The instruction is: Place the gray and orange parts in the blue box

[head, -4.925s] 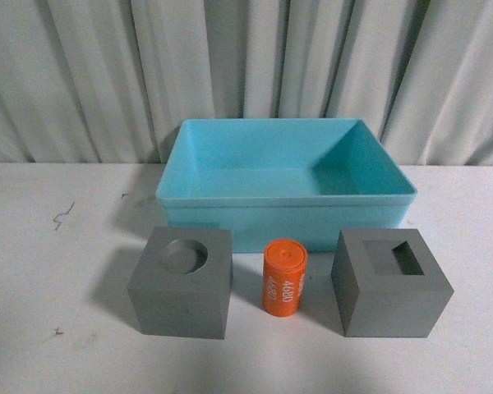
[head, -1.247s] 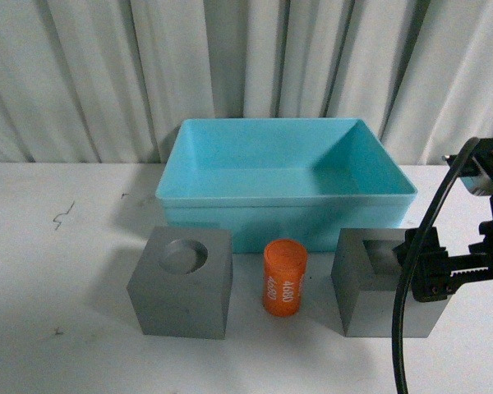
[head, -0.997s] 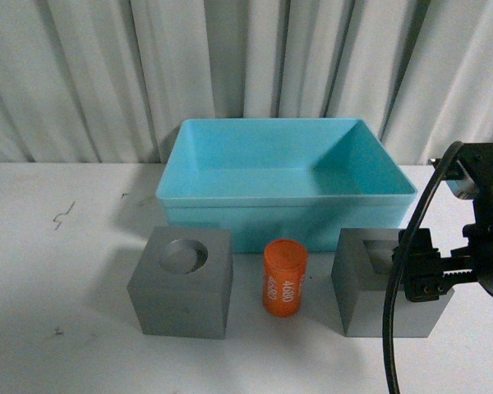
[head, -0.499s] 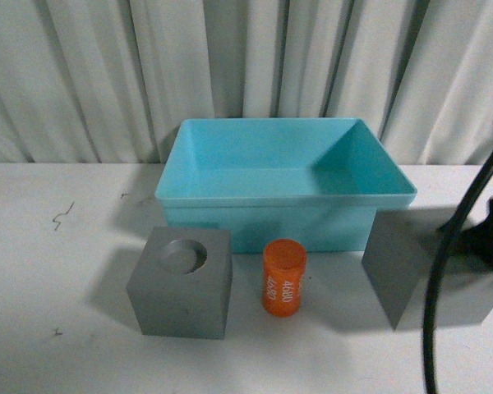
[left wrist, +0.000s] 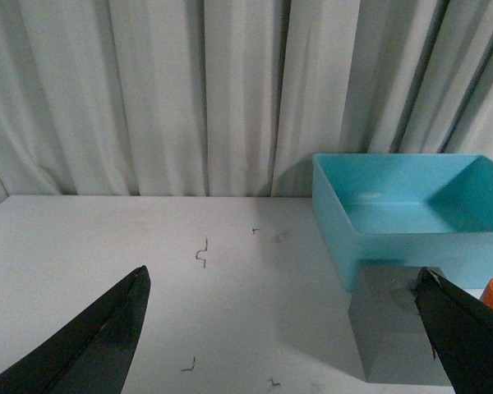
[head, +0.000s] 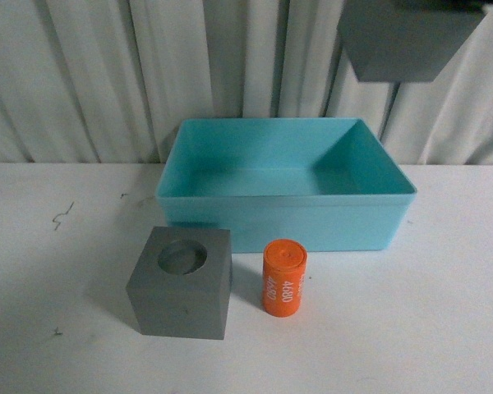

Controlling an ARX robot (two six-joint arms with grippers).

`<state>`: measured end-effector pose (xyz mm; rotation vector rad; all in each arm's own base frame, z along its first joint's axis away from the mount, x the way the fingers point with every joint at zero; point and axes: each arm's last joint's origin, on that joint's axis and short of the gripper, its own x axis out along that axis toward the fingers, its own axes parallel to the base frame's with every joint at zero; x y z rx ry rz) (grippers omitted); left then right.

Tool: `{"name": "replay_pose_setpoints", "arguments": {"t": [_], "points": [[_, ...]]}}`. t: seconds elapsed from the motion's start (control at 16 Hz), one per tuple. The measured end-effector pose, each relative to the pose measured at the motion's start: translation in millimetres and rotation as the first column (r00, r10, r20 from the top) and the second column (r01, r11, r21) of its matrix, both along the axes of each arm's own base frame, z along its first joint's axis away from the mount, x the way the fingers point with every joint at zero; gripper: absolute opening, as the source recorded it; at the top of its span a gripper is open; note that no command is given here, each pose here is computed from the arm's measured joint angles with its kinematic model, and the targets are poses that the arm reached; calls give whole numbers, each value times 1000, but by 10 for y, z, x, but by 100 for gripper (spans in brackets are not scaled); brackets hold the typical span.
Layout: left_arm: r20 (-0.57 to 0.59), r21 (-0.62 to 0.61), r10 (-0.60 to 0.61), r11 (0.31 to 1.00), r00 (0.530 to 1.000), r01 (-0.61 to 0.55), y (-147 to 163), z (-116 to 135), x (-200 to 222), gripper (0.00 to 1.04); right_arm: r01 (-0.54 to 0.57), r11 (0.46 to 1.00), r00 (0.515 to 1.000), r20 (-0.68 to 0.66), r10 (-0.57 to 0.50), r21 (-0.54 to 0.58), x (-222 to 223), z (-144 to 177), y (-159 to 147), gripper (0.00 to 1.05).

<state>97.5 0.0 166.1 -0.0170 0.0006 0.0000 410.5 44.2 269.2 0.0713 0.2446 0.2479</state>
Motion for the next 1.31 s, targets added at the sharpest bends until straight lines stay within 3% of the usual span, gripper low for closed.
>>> {"name": "replay_pose_setpoints", "arguments": {"t": [0.19, 0.5, 0.69, 1.06, 1.31], "points": [[0, 0, 0, 1000, 1000, 0, 0, 0, 0, 98, -3, 1000, 993, -116, 2, -7, 392, -410, 221, 18], [0, 0, 0, 1000, 1000, 0, 0, 0, 0, 98, 74, 997, 956, -282, -74, -9, 589, -1037, 317, 18], [0, 0, 0, 1000, 1000, 0, 0, 0, 0, 98, 129, 991, 940, -314, -131, -27, 604, -1162, 301, 18], [0, 0, 0, 1000, 1000, 0, 0, 0, 0, 98, 168, 986, 947, -277, -165, -11, 619, -1065, 257, 68], [0, 0, 0, 1000, 1000, 0, 0, 0, 0, 98, 200, 979, 963, -190, -190, 36, 484, -762, 153, 86]]}}
